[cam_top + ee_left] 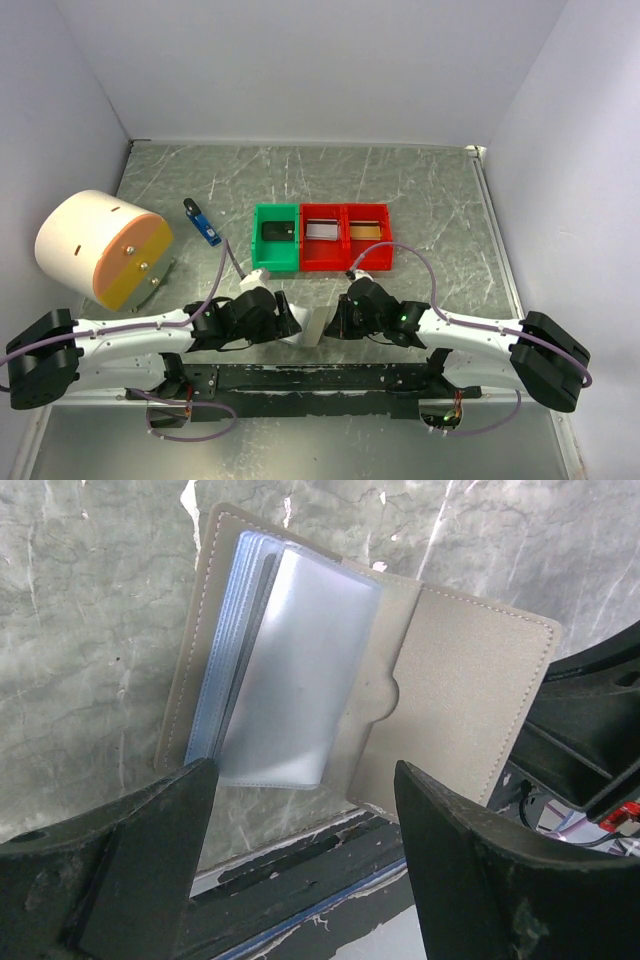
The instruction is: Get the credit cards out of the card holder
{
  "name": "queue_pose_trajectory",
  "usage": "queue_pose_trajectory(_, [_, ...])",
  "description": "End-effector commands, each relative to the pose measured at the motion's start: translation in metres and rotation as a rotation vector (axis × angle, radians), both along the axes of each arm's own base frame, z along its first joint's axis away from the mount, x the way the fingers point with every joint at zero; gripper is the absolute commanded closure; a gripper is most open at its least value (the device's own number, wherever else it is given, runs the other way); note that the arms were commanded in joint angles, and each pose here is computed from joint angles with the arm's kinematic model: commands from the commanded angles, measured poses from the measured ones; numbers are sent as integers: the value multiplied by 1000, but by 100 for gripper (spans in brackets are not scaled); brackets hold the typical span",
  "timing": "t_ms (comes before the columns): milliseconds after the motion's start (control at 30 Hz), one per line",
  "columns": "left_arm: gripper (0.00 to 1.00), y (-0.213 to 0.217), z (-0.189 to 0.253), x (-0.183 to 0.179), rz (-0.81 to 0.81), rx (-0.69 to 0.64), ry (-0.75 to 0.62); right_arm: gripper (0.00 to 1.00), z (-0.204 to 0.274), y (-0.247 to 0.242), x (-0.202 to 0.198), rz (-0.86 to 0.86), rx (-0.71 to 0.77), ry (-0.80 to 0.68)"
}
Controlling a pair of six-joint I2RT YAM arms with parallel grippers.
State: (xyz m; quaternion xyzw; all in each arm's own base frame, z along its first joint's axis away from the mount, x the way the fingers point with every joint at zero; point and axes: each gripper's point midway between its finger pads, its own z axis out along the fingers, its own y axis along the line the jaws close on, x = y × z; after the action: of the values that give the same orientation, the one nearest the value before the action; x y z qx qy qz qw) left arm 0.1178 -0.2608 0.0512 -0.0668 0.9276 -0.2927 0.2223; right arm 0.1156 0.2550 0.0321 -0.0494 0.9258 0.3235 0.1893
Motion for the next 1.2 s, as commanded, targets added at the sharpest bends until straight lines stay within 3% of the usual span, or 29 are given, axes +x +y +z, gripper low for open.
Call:
queue_pose_trajectory(0, [17, -12, 9, 2, -17, -25, -12, 95, 5, 4, 2, 4, 15, -12])
queue_pose_trajectory(733, [12, 1, 7, 5, 29, 1, -27, 95, 2, 5, 2, 9, 20, -8])
queue_pose_trajectory(1167, [18, -27, 4, 2, -55, -63, -22, 95, -3, 5, -1, 15, 19, 4])
